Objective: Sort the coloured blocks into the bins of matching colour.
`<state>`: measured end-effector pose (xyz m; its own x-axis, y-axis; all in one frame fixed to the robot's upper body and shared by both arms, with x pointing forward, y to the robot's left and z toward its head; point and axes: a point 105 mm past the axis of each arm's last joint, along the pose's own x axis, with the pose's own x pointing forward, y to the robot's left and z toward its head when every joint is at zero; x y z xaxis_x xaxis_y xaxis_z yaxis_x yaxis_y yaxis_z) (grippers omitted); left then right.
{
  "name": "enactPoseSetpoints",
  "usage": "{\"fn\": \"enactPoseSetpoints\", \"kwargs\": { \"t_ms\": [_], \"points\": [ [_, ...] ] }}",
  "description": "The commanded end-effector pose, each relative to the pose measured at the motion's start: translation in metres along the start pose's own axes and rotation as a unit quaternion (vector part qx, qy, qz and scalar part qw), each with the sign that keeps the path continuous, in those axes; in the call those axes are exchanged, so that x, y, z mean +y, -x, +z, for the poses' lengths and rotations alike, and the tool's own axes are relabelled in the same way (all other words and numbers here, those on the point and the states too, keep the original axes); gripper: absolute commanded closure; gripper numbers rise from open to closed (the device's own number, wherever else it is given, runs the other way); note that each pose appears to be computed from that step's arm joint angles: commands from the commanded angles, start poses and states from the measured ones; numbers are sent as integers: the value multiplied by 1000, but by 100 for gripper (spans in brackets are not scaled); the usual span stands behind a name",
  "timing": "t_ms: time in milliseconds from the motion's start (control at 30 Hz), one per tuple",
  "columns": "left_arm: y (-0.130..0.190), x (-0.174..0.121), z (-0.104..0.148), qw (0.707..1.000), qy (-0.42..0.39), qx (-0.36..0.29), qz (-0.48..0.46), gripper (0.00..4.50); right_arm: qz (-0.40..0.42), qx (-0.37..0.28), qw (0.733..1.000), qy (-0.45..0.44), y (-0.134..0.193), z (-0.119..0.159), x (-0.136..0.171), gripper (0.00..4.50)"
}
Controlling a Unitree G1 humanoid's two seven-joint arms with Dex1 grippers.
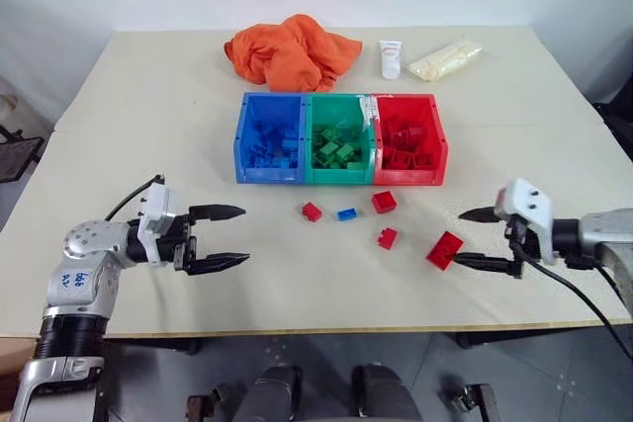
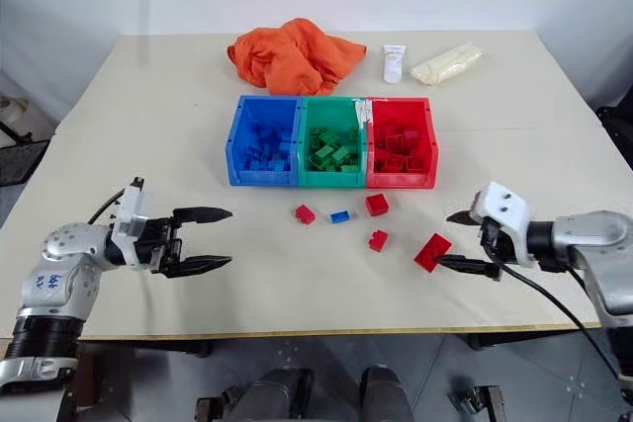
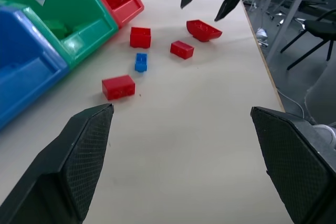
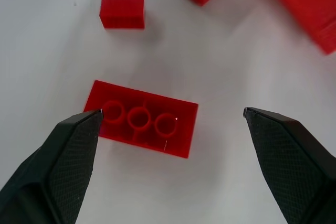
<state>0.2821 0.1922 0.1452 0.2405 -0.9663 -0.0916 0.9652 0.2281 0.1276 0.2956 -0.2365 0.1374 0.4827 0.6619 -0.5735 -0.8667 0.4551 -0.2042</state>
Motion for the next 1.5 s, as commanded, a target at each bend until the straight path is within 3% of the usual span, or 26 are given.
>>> {"fn": "enactPoseSetpoints", "kwargs": {
  "t_ms": [33, 400, 600, 767, 1067, 1300, 1433, 1467, 1500],
  "points": [
    [4, -3, 11, 1000, -20, -10, 9, 5, 20, 6, 1000, 18, -6, -1, -1, 0],
    [3, -11, 12, 999, -21, -14, 27, 5, 64, 9, 998, 21, -29, -10, 2, 0],
    [3, -9, 11, 999, -22, -15, 32, 0, 66, 9, 998, 9, -24, -10, 5, 191],
    [3, -8, 11, 999, -21, -16, 33, 0, 46, -24, 999, 9, -15, 6, 4, 358],
    [3, -5, 11, 999, -21, -15, 32, 0, -51, -114, 992, 37, 1, 77, -23, 358],
    [-2, -2, 14, 999, -26, -19, 24, 0, -128, -170, 976, 53, -25, 132, -80, 358],
    [-4, 1, 16, 999, -31, -22, 22, 0, -165, -153, 972, 61, -45, 138, -106, 358],
    [-4, 1, 17, 999, -32, -22, 21, 0, -165, -150, 973, 64, -50, 138, -109, 285],
    [-4, 1, 17, 999, -33, -22, 21, 0, -168, -144, 973, 67, -53, 138, -112, 259]
  ]
}}
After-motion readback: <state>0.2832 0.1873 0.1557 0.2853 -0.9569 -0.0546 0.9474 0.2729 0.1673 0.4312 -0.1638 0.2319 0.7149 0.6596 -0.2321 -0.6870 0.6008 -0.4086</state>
